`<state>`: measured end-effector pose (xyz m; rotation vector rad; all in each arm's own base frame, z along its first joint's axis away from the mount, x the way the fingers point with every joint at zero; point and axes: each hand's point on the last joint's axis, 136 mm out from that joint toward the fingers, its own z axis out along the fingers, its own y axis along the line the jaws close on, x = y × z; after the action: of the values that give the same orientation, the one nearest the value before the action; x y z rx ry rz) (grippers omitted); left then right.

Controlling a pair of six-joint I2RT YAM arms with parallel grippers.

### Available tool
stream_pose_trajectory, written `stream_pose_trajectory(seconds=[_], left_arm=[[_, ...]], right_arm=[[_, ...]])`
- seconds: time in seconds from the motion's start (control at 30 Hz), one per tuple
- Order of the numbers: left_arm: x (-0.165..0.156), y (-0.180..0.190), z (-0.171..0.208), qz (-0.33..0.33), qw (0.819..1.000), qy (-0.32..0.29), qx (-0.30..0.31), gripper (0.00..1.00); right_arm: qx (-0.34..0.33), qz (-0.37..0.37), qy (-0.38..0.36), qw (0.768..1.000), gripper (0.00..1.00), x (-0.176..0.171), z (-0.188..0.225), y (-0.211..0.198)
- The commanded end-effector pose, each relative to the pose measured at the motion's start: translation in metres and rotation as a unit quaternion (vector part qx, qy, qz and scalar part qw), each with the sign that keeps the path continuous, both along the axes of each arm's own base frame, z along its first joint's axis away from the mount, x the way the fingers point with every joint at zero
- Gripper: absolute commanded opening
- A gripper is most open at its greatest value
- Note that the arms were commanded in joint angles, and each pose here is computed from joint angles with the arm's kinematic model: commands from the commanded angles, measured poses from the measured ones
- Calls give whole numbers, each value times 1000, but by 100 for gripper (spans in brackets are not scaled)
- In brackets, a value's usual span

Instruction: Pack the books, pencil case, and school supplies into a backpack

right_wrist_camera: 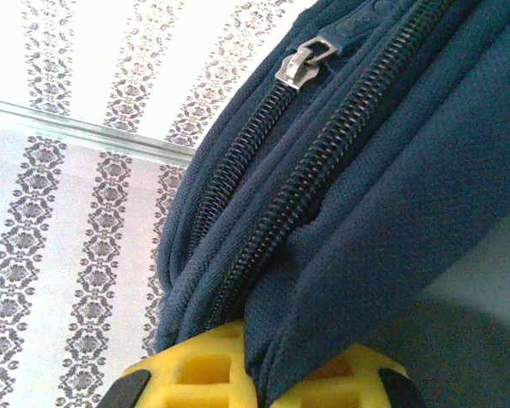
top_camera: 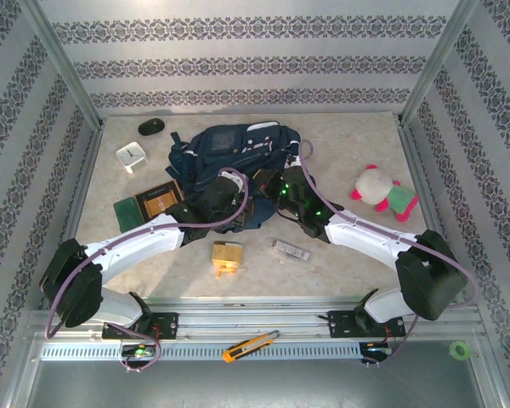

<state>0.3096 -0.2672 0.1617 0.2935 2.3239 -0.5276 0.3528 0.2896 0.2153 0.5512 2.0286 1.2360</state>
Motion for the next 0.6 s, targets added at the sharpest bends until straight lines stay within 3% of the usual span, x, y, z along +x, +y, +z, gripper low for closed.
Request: stream_pose_trajectory(seconds=[0.0, 0.07, 0.4, 0.57], left_arm=[[7, -5, 18, 13, 1000, -22, -15, 7], [5, 1, 18, 20, 999, -23, -10, 0], [-3, 39, 16, 50, 999, -20, 4, 0], [-6, 44, 20, 34, 999, -29, -11, 0]], right_arm=[[37, 6, -79, 996, 0, 3, 62, 8], [31, 6, -81, 996, 0, 2, 62, 7], [-11, 7, -78, 997, 0, 0, 56, -14], [-10, 17, -72, 997, 0, 1, 52, -19]])
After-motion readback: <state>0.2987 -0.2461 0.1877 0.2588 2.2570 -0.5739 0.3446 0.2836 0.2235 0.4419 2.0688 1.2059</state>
